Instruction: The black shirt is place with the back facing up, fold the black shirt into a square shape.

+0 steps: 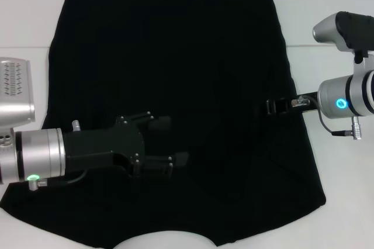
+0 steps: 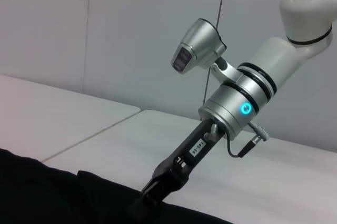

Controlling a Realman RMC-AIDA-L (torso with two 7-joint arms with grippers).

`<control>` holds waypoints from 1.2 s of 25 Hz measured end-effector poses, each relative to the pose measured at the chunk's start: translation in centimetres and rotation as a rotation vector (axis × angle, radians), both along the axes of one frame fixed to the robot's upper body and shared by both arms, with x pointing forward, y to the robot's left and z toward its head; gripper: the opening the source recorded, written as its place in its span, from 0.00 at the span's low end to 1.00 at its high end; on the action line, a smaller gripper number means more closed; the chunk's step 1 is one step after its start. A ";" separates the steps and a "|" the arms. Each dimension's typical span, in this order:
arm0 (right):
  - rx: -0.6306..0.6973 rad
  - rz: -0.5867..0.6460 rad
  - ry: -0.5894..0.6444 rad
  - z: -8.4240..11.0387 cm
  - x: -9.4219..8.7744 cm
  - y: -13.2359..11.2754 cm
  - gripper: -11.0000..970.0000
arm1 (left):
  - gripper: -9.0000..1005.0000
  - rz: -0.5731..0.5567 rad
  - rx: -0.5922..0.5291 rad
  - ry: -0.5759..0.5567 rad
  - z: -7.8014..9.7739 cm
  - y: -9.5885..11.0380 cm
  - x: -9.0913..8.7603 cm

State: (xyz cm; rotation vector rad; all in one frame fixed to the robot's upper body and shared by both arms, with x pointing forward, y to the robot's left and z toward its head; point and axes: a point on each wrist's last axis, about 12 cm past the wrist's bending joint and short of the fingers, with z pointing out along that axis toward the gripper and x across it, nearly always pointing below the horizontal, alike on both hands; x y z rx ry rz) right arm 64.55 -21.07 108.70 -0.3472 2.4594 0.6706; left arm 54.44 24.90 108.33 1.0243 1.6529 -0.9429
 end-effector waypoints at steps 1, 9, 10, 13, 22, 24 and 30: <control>0.001 -0.007 -0.003 0.0 0.0 -0.1 0.03 | 0.90 0.000 0.000 0.000 0.0 0.0 0.0; 0.027 -0.073 -0.013 0.2 0.3 -1.4 0.20 | 0.90 -0.004 -0.001 -0.001 0.1 -0.1 0.0; 0.028 -0.075 -0.007 0.1 0.2 -1.4 0.22 | 0.90 -0.004 -0.001 -0.001 0.1 -0.1 0.0; 0.030 -0.071 0.006 -0.2 0.0 -1.2 0.33 | 0.90 -0.005 -0.002 -0.001 0.1 -0.1 0.1; 0.036 -0.063 0.022 -0.9 -0.5 -0.6 0.60 | 0.90 -0.002 0.003 -0.008 0.2 0.0 0.1; 0.036 -0.061 0.022 -1.0 -0.5 -0.6 0.55 | 0.90 -0.001 0.004 -0.009 0.2 0.1 0.1; 0.034 -0.053 0.021 -1.0 -0.6 -0.5 0.37 | 0.90 0.001 0.005 -0.008 0.2 0.1 0.1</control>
